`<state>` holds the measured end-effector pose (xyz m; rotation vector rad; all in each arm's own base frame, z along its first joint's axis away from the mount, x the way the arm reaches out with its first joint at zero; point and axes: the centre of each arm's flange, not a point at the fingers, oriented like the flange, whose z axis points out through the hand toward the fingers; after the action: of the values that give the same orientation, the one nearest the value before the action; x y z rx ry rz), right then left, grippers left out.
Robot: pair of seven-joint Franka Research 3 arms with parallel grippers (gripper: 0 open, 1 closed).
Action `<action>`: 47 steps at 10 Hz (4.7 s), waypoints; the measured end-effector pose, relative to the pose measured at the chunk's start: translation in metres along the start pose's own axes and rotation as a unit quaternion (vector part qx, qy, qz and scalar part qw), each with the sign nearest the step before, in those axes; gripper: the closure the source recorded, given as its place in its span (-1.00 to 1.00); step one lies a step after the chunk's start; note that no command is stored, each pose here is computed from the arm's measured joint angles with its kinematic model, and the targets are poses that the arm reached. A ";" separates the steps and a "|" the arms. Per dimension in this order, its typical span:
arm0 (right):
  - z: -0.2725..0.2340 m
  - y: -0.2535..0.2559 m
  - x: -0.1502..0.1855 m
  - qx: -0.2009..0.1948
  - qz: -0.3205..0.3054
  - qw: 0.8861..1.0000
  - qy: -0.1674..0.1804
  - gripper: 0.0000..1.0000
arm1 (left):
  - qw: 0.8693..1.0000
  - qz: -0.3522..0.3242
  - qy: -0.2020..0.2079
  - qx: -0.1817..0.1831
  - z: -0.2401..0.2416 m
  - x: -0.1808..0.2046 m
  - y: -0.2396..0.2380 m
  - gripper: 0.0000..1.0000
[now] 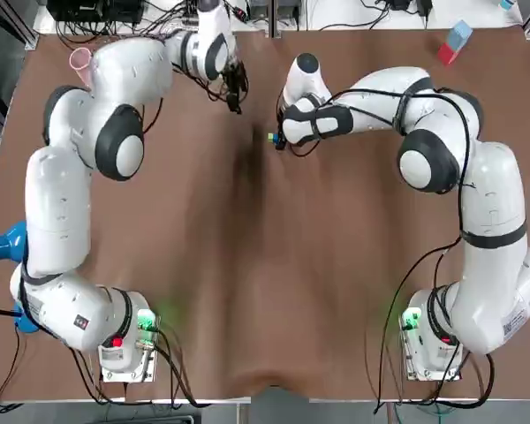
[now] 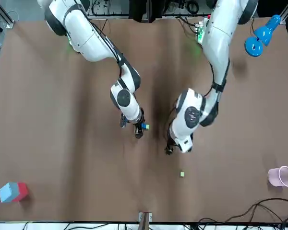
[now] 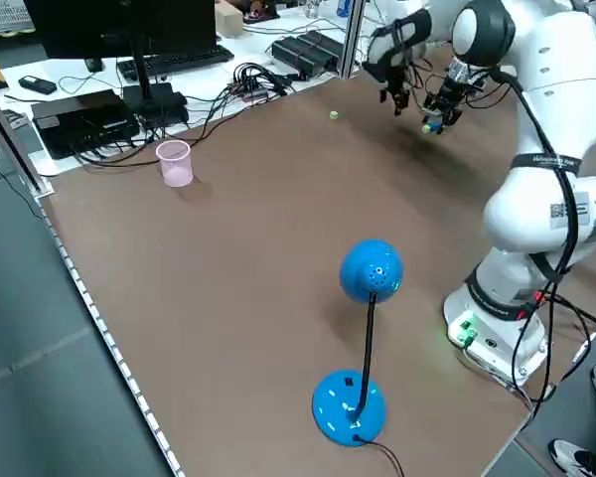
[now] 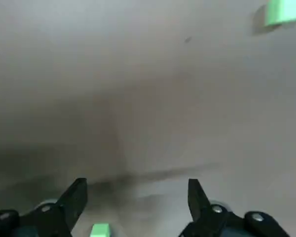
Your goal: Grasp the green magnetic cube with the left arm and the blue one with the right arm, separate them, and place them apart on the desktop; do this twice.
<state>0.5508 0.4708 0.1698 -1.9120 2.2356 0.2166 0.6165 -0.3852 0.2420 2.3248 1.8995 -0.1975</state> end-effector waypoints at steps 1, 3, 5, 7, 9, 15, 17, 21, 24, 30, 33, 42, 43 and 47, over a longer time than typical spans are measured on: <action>-0.001 -0.001 0.000 0.001 0.000 1.000 -0.001 -0.35 | 1.000 -0.007 0.001 0.008 0.008 -0.022 -0.012 -0.55; -0.004 -0.002 -0.002 0.003 0.000 1.000 -0.003 -0.15 | 0.999 -0.018 0.008 0.028 0.027 -0.058 -0.039 -0.50; -0.006 -0.002 -0.003 0.004 0.000 1.000 -0.004 0.53 | 0.998 -0.014 0.019 0.051 0.050 -0.077 -0.066 -0.45; -0.006 -0.002 -0.003 0.004 -0.001 1.000 -0.004 0.52 | 0.998 -0.011 0.025 0.064 0.065 -0.088 -0.081 -0.38; -0.006 -0.002 -0.003 0.006 -0.005 1.000 -0.002 0.52 | 0.998 -0.015 0.023 0.054 0.066 -0.087 -0.078 -0.37; -0.006 -0.001 -0.004 0.010 -0.013 1.000 0.001 0.52 | 0.999 -0.029 -0.004 -0.023 0.053 -0.084 -0.056 -0.37; -0.007 -0.001 -0.004 0.011 -0.015 1.000 0.002 0.52 | 0.999 -0.033 -0.005 -0.033 0.058 -0.079 -0.053 -0.37; -0.007 -0.002 -0.003 0.011 -0.015 1.000 0.002 0.52 | 0.998 -0.026 -0.008 -0.049 0.070 -0.082 -0.054 -0.37; -0.009 -0.004 -0.003 0.010 -0.013 1.000 0.001 0.52 | 0.999 -0.020 -0.005 -0.046 0.077 -0.086 -0.059 -0.37; -0.009 -0.003 -0.003 0.010 -0.013 1.000 0.001 0.52 | 0.999 -0.019 -0.005 -0.045 0.078 -0.087 -0.060 0.13; -0.009 -0.003 -0.003 0.009 -0.014 1.000 0.001 0.52 | 0.999 -0.020 -0.005 -0.045 0.078 -0.087 -0.059 0.43; -0.008 -0.002 -0.004 0.009 -0.016 1.000 0.002 0.52 | 1.000 -0.020 0.022 0.001 0.049 -0.067 -0.052 0.54; -0.008 -0.001 -0.004 0.009 -0.017 1.000 0.002 0.42 | 0.999 -0.016 0.031 0.024 0.033 -0.054 -0.049 0.54; -0.025 -0.006 -0.007 0.011 -0.018 1.000 0.004 -0.58 | 0.993 0.012 0.057 0.108 -0.031 -0.014 -0.085 0.54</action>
<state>0.5561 0.4710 0.1955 -1.9441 2.1970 0.1787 0.5307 -0.3762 0.2736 2.5466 1.9914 -0.2872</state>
